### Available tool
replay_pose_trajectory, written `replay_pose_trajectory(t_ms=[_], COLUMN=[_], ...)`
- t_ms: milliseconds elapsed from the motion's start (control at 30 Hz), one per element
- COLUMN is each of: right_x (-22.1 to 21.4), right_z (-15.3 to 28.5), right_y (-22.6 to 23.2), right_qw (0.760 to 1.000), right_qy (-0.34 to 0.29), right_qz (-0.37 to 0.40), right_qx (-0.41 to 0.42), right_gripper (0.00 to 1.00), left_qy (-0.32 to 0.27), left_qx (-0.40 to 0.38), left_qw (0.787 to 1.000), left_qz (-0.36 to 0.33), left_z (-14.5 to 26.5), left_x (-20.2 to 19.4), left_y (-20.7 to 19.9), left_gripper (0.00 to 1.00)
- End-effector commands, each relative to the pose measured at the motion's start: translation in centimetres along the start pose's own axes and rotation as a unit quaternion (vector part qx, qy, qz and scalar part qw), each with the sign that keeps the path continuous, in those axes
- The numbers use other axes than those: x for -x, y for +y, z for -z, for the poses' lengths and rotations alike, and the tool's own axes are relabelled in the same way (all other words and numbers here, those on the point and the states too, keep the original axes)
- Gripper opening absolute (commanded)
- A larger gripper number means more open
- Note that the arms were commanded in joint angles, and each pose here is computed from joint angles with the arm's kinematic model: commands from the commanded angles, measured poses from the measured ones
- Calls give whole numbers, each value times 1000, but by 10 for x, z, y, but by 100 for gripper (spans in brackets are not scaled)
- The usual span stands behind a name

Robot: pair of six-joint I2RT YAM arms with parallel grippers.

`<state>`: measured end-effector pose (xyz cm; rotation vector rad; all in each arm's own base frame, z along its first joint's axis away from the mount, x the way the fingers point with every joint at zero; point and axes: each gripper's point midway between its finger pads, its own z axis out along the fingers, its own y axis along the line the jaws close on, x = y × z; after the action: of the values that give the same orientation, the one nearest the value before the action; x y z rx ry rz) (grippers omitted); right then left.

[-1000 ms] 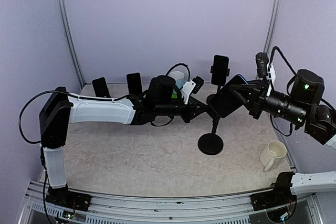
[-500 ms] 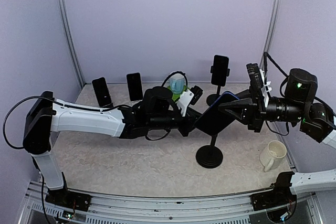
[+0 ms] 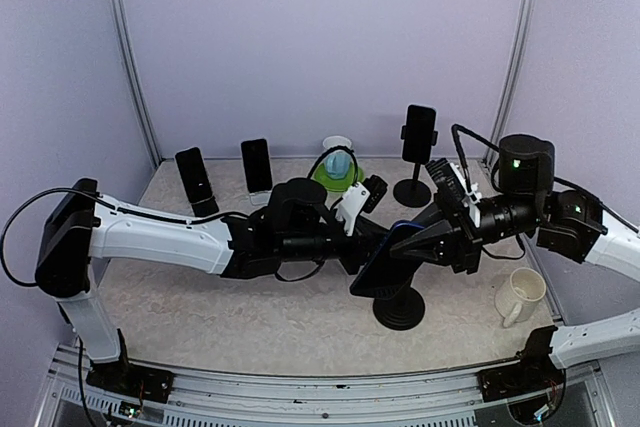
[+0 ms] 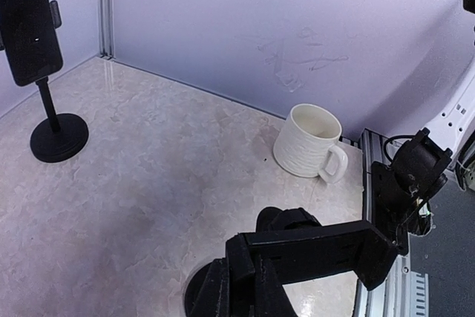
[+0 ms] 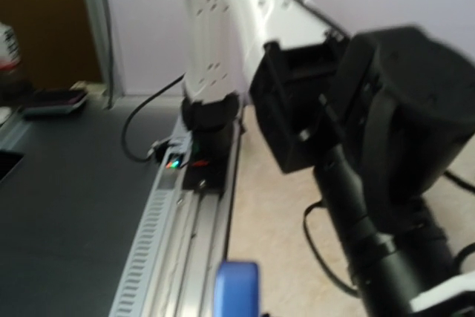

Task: Place the phone on the phone stand
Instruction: Move the phone stand to the center of the board.

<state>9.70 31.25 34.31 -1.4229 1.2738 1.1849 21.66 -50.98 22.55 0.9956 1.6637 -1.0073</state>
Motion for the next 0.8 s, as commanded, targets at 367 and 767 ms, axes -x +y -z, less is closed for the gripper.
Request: replay_pose_trajectory(t_ms=[367,767], right_x=[2,-12], right_z=[-5,-6], right_y=[8,-14], right_qw=[996,997], right_qy=[-13,-15], right_qz=[52,46], right_qx=[66,61], right_gripper=[0,0], left_qy=[-46,-49], left_qx=[-40,-64], left_qw=[998,997], left_qz=[-1,-17], left_z=[16,24], left_x=[27,30], left_y=[-31,-51], left_gripper=[0,0])
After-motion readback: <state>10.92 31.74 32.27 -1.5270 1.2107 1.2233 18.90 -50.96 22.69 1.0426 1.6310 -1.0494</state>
